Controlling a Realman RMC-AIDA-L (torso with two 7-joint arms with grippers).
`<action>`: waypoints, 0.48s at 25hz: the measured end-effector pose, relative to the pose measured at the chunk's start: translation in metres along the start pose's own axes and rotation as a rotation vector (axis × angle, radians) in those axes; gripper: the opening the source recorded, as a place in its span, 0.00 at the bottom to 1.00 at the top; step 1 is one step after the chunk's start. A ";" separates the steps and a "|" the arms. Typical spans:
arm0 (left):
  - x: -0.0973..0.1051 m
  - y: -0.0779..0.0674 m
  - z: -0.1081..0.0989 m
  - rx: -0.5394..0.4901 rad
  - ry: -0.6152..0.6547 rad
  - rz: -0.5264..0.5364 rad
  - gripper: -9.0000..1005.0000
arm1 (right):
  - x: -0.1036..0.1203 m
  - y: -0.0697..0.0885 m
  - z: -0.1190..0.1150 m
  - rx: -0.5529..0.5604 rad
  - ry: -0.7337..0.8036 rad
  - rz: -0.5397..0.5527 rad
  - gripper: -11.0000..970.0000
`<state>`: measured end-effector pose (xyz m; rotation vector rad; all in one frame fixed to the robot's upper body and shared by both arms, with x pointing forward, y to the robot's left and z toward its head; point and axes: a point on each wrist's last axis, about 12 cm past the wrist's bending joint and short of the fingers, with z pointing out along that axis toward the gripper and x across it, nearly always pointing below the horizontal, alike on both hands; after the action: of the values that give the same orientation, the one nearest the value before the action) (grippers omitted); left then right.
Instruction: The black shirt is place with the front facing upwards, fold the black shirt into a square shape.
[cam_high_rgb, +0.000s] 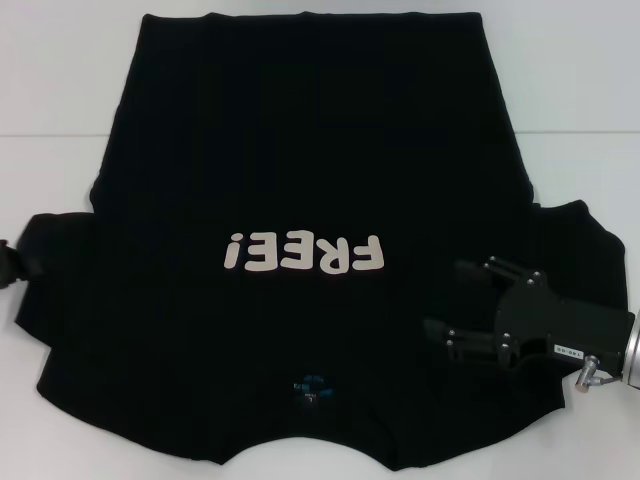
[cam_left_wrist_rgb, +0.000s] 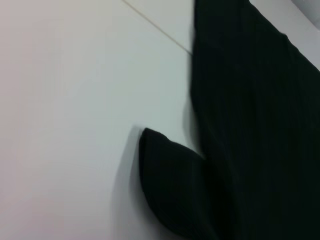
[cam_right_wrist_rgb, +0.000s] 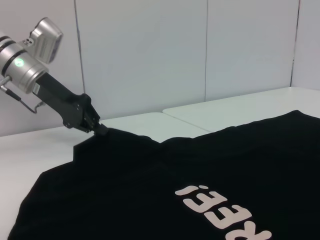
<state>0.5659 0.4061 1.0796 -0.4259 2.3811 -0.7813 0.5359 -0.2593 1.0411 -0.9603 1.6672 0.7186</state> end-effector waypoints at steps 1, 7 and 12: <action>-0.002 0.002 -0.003 -0.005 -0.008 -0.001 0.01 | 0.000 0.000 0.000 0.000 0.000 0.000 0.97; -0.011 0.004 -0.012 -0.019 -0.037 0.008 0.01 | 0.000 0.000 0.000 -0.001 -0.004 0.001 0.97; -0.020 0.001 -0.015 -0.033 -0.047 0.040 0.01 | -0.001 0.001 -0.001 -0.005 -0.009 0.002 0.97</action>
<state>0.5720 0.4220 1.0973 -0.4040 2.3539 -0.7076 0.5350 -0.2592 1.0418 -0.9577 1.6597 0.7276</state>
